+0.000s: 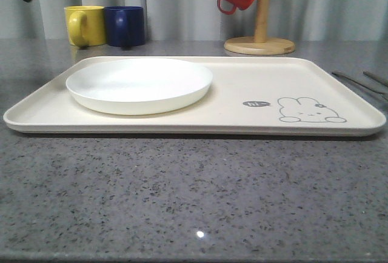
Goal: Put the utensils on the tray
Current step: 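Release the plate and raise the left gripper away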
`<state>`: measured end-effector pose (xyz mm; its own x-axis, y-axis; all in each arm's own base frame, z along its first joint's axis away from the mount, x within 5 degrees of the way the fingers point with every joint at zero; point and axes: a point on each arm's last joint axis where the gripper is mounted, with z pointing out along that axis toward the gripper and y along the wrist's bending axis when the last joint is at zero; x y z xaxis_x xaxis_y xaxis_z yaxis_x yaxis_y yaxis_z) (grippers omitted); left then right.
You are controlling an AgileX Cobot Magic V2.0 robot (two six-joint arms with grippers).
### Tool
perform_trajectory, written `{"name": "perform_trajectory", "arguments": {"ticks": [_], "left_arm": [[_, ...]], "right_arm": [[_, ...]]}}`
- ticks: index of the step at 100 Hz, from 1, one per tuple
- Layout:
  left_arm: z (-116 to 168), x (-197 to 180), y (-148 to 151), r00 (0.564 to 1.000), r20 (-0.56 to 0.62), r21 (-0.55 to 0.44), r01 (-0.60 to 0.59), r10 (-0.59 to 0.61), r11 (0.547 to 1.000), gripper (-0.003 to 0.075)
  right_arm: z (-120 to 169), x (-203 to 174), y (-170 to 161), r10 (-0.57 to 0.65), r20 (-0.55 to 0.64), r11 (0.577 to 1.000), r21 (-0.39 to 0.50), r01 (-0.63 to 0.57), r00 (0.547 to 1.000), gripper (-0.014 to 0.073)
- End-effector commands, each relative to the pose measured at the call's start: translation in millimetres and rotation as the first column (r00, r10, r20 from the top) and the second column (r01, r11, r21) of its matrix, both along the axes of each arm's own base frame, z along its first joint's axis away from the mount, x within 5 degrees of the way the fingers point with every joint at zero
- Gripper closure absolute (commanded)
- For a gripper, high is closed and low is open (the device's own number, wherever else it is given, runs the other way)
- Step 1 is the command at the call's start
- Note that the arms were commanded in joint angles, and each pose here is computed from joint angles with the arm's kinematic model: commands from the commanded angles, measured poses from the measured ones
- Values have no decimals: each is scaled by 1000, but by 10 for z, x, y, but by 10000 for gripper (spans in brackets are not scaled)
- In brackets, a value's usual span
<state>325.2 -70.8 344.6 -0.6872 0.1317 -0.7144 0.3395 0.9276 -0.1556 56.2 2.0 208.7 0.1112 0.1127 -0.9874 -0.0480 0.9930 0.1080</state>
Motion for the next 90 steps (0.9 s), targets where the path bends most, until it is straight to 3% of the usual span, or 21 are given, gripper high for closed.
{"name": "perform_trajectory", "arguments": {"ticks": [1, 32, 60, 90], "left_arm": [[299, -268, 121, 982, 175, -39, -64, 70, 997, 444], [263, -1207, 397, 860, 471, -71, -184, 195, 980, 444], [-97, -1801, 508, 781, 574, -110, -222, 245, 969, 444], [-362, -2161, 585, 689, 659, -177, -247, 301, 953, 474]], "right_arm": [[144, -44, -7, -10, 122, 1000, -3, 10, 992, 664], [144, -44, -7, -10, 122, 1000, -3, 10, 992, 664], [144, -44, -7, -10, 122, 1000, -3, 10, 992, 664], [144, -44, -7, -10, 122, 1000, -3, 10, 992, 664]]}}
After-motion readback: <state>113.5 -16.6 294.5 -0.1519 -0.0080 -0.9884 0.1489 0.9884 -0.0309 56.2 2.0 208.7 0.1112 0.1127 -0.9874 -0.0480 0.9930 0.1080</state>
